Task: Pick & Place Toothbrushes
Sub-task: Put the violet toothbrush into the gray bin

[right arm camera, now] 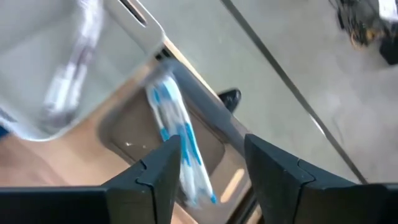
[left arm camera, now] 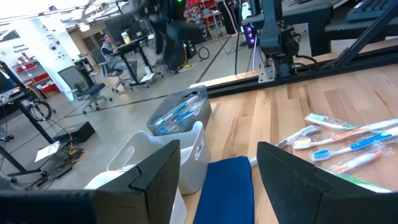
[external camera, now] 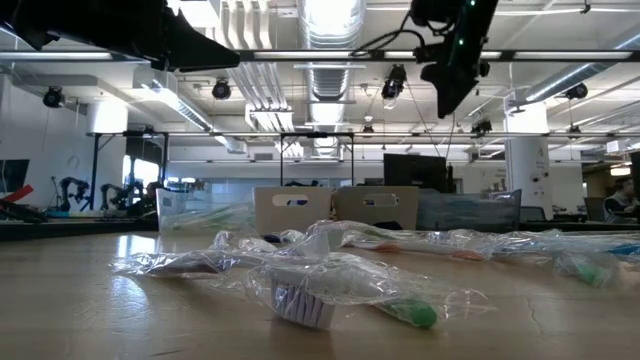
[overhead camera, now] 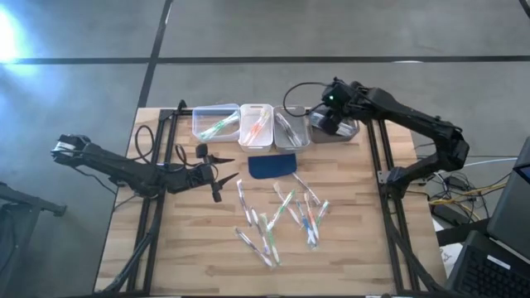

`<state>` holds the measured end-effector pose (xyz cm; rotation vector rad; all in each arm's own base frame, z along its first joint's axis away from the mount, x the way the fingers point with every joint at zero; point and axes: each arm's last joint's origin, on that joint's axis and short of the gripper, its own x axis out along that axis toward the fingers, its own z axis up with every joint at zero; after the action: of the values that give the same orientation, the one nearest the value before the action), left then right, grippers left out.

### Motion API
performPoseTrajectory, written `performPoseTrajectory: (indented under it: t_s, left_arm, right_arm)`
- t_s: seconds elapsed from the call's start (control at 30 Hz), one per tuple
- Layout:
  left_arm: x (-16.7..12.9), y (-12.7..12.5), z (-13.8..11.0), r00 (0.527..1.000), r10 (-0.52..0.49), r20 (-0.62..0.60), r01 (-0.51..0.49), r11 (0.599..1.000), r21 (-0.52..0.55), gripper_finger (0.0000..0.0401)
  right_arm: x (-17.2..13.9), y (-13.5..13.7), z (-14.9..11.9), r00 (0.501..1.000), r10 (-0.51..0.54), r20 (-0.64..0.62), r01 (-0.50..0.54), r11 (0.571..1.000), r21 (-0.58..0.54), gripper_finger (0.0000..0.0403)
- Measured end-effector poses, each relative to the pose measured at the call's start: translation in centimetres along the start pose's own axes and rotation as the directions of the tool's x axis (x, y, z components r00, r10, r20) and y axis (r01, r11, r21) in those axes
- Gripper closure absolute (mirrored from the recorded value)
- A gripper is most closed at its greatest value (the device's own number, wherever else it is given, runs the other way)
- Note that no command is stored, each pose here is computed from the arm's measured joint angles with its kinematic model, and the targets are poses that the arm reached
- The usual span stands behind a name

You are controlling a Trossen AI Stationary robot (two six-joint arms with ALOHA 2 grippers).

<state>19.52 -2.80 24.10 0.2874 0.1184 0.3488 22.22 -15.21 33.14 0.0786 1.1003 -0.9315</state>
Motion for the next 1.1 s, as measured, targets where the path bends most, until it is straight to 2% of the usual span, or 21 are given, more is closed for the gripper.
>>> performPoseTrajectory:
  t_s: [0.27, 0.47, 0.77, 1.1]
  left_arm:
    - [0.0, 0.0, -0.2, 1.0, -0.004, -0.016, 0.004, 1.0, 0.009, 0.0183]
    - [0.0, 0.0, -0.2, 1.0, -0.004, -0.016, 0.004, 1.0, 0.008, 0.0183]
    - [0.0, -0.1, -0.3, 0.999, -0.008, -0.031, 0.008, 1.0, 0.018, 0.0183]
    - [-0.1, -0.3, -1.4, 0.991, -0.028, -0.127, 0.037, 0.997, 0.068, 0.0183]
  right_arm:
    - [-4.0, 2.2, 1.4, 0.988, 0.08, 0.129, -0.072, 0.995, -0.067, 0.0263]
    - [-6.5, 4.7, 1.3, 0.967, 0.161, 0.195, -0.146, 0.985, -0.087, 0.0287]
    - [-8.9, 8.9, -0.5, 0.937, 0.277, 0.213, -0.241, 0.954, -0.18, 0.0323]
    - [-11.3, 12.8, -3.4, 0.9, 0.386, 0.203, -0.325, 0.904, -0.278, 0.036]
